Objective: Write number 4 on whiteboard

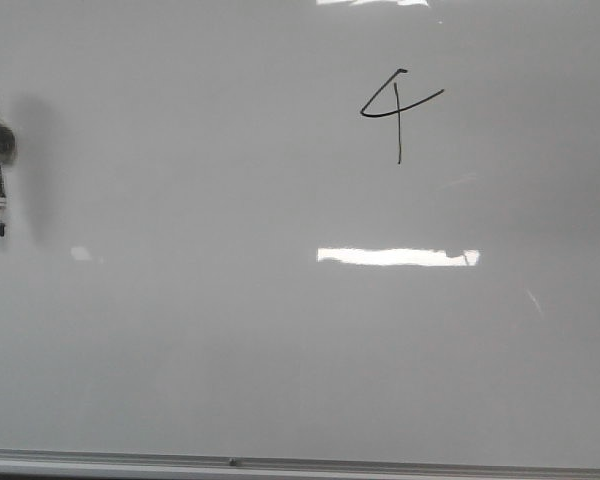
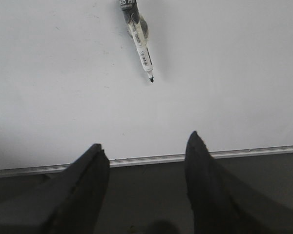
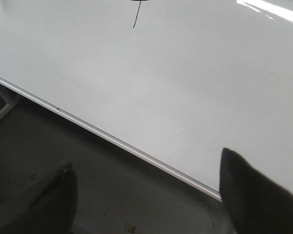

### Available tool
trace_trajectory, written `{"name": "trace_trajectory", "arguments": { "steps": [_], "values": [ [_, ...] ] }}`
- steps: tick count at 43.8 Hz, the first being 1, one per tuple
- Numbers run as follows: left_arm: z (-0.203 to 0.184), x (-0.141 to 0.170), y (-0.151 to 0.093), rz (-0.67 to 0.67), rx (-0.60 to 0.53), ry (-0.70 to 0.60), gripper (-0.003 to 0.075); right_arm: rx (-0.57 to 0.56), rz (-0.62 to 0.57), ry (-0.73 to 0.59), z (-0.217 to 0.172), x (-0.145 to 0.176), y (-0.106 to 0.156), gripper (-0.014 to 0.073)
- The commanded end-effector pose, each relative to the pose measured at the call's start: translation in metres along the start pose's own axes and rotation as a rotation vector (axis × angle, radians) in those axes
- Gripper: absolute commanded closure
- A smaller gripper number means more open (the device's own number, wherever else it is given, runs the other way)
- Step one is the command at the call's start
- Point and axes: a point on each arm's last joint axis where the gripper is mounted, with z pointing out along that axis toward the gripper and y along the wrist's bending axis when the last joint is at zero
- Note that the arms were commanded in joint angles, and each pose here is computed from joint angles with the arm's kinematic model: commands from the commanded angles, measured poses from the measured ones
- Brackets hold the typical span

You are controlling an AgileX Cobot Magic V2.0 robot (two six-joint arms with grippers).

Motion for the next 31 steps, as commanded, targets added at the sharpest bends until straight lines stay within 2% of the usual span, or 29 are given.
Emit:
{"name": "trace_trajectory", "arguments": {
  "steps": [1,9,15,18,31],
  "values": [
    [-0.0056,-0.0104,-0.0004,0.001,0.004,-0.085,0.043,0.018,-0.002,-0.08,-0.0046,-0.0119,-0.0015,0.0132],
    [-0.0056,-0.0104,-0.0004,0.001,0.004,-0.085,0.0597,0.018,-0.002,-0.08,-0.0046,-0.0119,-0.0015,0.0488],
    [-0.0056,-0.0104,-0.0004,0.001,0.004,-0.085,0.0701,0.018,-0.002,-0.08,-0.0046,-0.0119,-0.0015,0.0658],
    [-0.0056,-0.0105,-0.0004,0.008,0.003,-0.087,0.074,0.018,-0.002,-0.08,-0.0046,-0.0119,-0.0015,0.066],
    [-0.0056,-0.0103,-0.0004,0.05,0.001,-0.085,0.0741,0.015,0.0,-0.086,-0.0047,-0.0124,-0.0011,0.0664]
  ]
}}
